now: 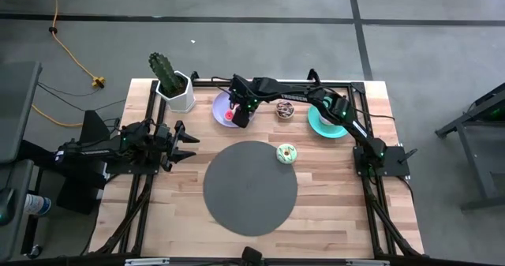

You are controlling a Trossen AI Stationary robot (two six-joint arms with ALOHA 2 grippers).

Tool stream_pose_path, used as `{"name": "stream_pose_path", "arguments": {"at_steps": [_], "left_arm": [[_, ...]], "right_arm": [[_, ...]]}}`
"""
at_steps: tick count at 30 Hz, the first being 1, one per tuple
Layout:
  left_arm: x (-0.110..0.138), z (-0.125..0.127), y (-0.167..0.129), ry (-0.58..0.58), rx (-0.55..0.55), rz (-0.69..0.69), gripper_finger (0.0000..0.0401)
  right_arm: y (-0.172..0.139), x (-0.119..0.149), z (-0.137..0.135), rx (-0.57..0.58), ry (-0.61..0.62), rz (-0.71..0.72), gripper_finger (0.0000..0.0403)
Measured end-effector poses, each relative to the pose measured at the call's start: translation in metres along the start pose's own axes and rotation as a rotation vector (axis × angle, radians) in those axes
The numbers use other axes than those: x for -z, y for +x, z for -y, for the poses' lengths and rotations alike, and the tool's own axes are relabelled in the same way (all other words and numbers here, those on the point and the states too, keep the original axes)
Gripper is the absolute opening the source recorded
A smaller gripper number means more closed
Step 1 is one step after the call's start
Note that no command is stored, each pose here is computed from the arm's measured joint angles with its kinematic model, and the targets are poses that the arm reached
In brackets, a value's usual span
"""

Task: Pick & Place donuts
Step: Put the small brown and white doughnut on the purple plate, then put the large light blue doughnut on the blue plate

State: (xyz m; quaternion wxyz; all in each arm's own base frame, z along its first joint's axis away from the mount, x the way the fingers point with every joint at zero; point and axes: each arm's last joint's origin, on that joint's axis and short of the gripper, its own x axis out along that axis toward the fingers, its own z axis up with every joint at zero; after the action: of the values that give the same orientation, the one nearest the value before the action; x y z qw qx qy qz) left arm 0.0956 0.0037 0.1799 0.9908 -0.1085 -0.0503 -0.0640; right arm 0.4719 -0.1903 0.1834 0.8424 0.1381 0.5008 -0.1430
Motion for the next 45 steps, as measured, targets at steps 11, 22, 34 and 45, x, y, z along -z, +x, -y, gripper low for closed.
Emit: {"name": "stream_pose_path", "arguments": {"at_steps": [11,22,34,45], "left_arm": [[0.0,0.0,0.0,0.0,0.0,0.0,0.023],[0.0,0.0,0.0,0.0,0.0,0.0,0.023],[0.0,0.0,0.0,0.0,0.0,0.0,0.023],[0.0,0.0,0.0,0.0,-0.001,0.0,0.023]], "right_arm": [[0.0,0.005,0.001,0.018,0.004,-0.05,0.0227],[-0.001,0.007,0.004,0.051,0.01,-0.072,0.0255],[-0.001,0.0,0.005,0.086,-0.035,-0.006,0.0304],[-0.018,-0.008,0.008,0.146,-0.042,-0.006,0.0308]]}}
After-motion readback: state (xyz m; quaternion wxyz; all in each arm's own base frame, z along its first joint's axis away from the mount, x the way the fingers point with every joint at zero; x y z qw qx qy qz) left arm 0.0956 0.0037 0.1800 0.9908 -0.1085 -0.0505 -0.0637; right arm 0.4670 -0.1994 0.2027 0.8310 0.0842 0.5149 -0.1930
